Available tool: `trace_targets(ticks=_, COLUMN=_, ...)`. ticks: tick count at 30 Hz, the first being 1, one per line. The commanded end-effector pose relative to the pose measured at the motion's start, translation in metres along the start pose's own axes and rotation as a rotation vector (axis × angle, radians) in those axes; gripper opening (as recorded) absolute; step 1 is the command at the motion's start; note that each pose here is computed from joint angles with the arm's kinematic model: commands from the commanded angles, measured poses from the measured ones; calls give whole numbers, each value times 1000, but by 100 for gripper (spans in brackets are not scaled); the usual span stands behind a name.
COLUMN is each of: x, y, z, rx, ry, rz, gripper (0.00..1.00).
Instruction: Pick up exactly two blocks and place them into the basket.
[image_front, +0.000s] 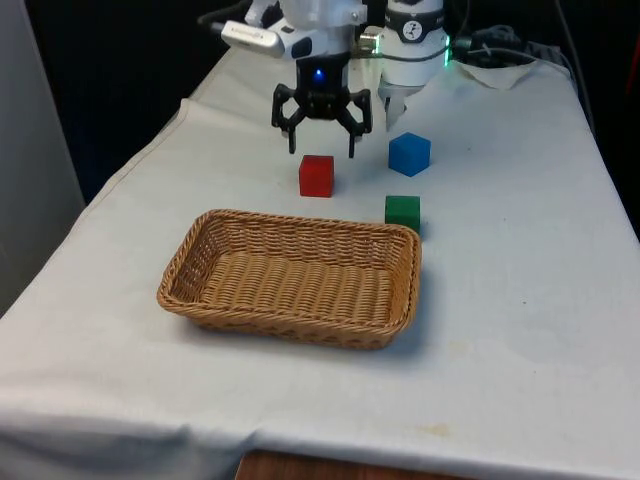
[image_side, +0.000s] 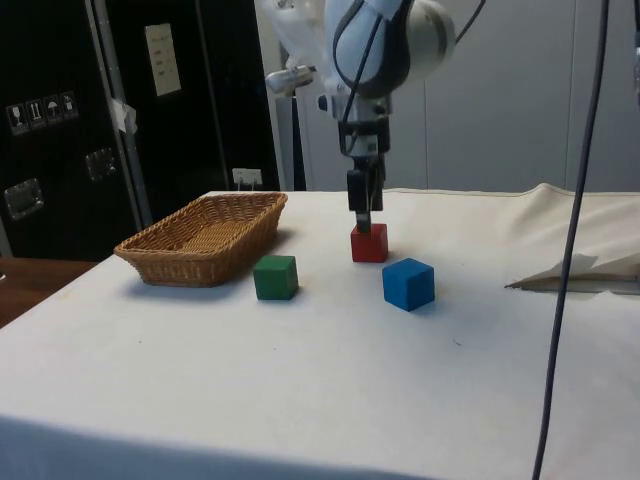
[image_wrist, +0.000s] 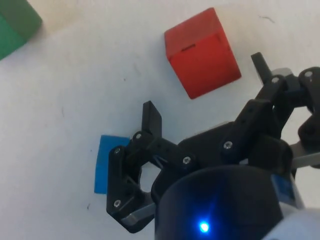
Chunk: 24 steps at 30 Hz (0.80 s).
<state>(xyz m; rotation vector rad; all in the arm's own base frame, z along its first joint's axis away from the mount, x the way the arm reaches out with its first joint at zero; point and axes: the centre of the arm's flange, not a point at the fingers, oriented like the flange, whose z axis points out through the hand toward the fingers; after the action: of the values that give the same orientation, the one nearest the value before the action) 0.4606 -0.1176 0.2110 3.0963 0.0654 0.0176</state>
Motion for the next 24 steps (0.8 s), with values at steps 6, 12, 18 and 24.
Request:
trace_targets(ticks=6, x=2, y=-5, z=17, rx=-10, ry=15, rz=11, gripper=100)
trace_targets(ticks=12, x=3, y=-5, z=30, rx=-30, ry=14, rz=18, gripper=100)
trace_targets(ticks=18, x=3, y=-6, z=35, rx=-41, ry=9, rz=17, gripper=100)
trace_targets(ticks=24, x=2, y=-5, z=36, rx=-46, ry=2, rz=16, gripper=100)
